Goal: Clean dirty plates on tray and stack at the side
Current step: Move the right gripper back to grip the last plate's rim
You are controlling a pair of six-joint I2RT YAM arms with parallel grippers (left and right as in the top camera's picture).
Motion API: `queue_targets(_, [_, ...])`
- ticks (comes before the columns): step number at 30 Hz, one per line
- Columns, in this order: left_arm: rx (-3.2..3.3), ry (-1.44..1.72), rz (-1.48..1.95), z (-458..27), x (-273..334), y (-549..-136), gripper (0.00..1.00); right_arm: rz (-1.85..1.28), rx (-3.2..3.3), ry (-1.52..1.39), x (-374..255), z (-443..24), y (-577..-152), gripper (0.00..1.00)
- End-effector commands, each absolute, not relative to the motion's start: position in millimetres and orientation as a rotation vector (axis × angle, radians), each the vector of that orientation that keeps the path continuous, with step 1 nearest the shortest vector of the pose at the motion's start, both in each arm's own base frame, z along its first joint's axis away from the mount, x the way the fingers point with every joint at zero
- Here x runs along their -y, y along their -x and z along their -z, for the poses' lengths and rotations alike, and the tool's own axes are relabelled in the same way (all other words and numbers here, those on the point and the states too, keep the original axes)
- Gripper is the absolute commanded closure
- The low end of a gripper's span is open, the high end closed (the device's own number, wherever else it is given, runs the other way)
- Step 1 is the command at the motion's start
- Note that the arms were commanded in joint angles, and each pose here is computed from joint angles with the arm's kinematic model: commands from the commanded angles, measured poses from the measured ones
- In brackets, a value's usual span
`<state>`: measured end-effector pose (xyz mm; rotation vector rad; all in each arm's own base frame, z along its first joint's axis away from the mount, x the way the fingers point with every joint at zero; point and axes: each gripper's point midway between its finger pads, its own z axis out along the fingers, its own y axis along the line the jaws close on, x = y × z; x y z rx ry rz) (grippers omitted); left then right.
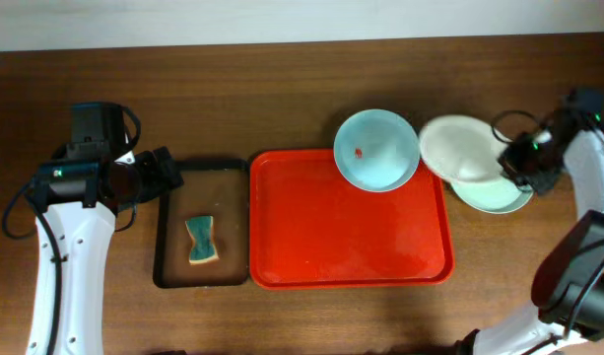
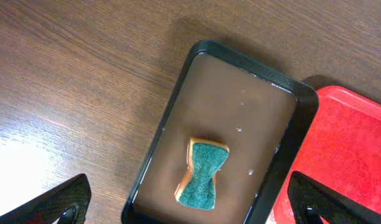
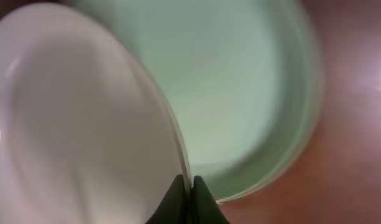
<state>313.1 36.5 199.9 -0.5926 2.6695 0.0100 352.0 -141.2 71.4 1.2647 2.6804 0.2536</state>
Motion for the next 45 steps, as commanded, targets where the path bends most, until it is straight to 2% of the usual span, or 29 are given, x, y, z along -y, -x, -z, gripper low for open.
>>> queue_targets(1, [-2.657, 0.618, -0.017, -202, -39, -313, 0.01, -0.202, -2.615, -1.447, 171, -45, -322, 0.96])
queue_targets(3, [-2.657, 0.618, -0.017, -202, -39, -313, 0.01, -0.198, -2.546, -1.581, 189, -25, -299, 0.96])
queue_targets(5, [-2.657, 0.618, -0.017, -202, -39, -313, 0.01, -0.199, -2.536, -1.591, 191, -19, -296, 0.95])
queue_targets(6, [-2.657, 0.618, -0.016, -202, -39, -313, 0.01, -0.209, -2.538, -1.584, 189, -20, -298, 0.85])
queue_targets(7, [-2.657, 0.618, -0.016, -202, -39, -313, 0.01, -0.210, -2.548, -1.570, 185, -19, -299, 0.53])
queue_targets(8, [-2.657, 0.618, -0.016, -202, -39, -313, 0.01, -0.224, -2.586, -1.498, 178, -20, -304, 0.32])
queue_targets(9, [-2.657, 0.618, -0.017, -202, -39, -313, 0.01, -0.263, -2.665, -1.283, 164, -22, -318, 0.20])
queue_targets(10, [-2.657, 0.618, -0.017, -202, -39, -313, 0.01, -0.262, -2.705, -1.159, 152, -24, -328, 0.18])
queue_targets(12, [-2.657, 0.618, -0.016, -202, -39, -313, 0.01, -0.193, -2.751, -0.990, 138, -41, -350, 0.18])
queue_targets(14, [-2.657, 0.618, -0.017, -202, -39, -313, 0.01, -0.115, -2.784, -0.795, 118, -71, -376, 0.27])
queue_targets(16, [-2.657, 0.618, -0.017, -202, -39, -313, 0.01, -0.046, -2.791, -0.650, 91, -83, -394, 0.44])
queue_targets(17, [-2.657, 0.618, -0.017, -202, -39, -313, 0.01, -0.051, -2.794, -0.613, 81, -83, -398, 0.45])
queue_targets(18, [-2.658, 0.618, -0.016, -202, -39, -313, 0.01, -0.062, -2.790, -0.547, 64, -84, -405, 0.51])
queue_targets(20, [-2.657, 0.618, -0.017, -202, -39, -313, 0.01, -0.085, -2.763, -0.394, 25, -88, -422, 0.55])
queue_targets(23, [-2.657, 0.618, -0.017, -202, -39, -313, 0.01, -0.107, -2.744, -0.290, -6, -83, -432, 0.55])
queue_targets(27, [-2.658, 0.618, -0.017, -202, -39, -313, 0.01, -0.093, -2.854, -0.276, -14, -34, -429, 0.57])
queue_targets(28, [-2.657, 0.618, -0.016, -202, -39, -313, 0.01, -0.091, -2.885, -0.280, -14, -22, -426, 0.69])
queue_targets(29, [-2.657, 0.618, -0.017, -202, -39, -313, 0.01, -0.095, -2.894, -0.279, -15, -19, -425, 0.91])
queue_targets(30, [-2.657, 0.618, -0.017, -202, -39, -313, 0.01, -0.129, -2.895, -0.275, -19, -22, -424, 0.96])
queue_targets(32, [-2.658, 0.618, -0.017, -202, -39, -313, 0.01, -0.247, -2.901, -0.257, -34, -44, -416, 0.96])
queue_targets(35, [-2.658, 0.618, -0.017, -202, -39, -313, 0.01, -0.430, -2.955, -0.170, -74, -91, -374, 0.96])
queue_targets(40, [-2.658, 0.618, -0.017, -202, -39, -313, 0.01, -0.446, -3.135, -0.305, -116, -61, -323, 0.96])
queue_targets(45, [-2.658, 0.618, -0.017, -202, -39, -313, 0.01, -0.443, -3.139, -0.328, -130, -30, -308, 0.95])
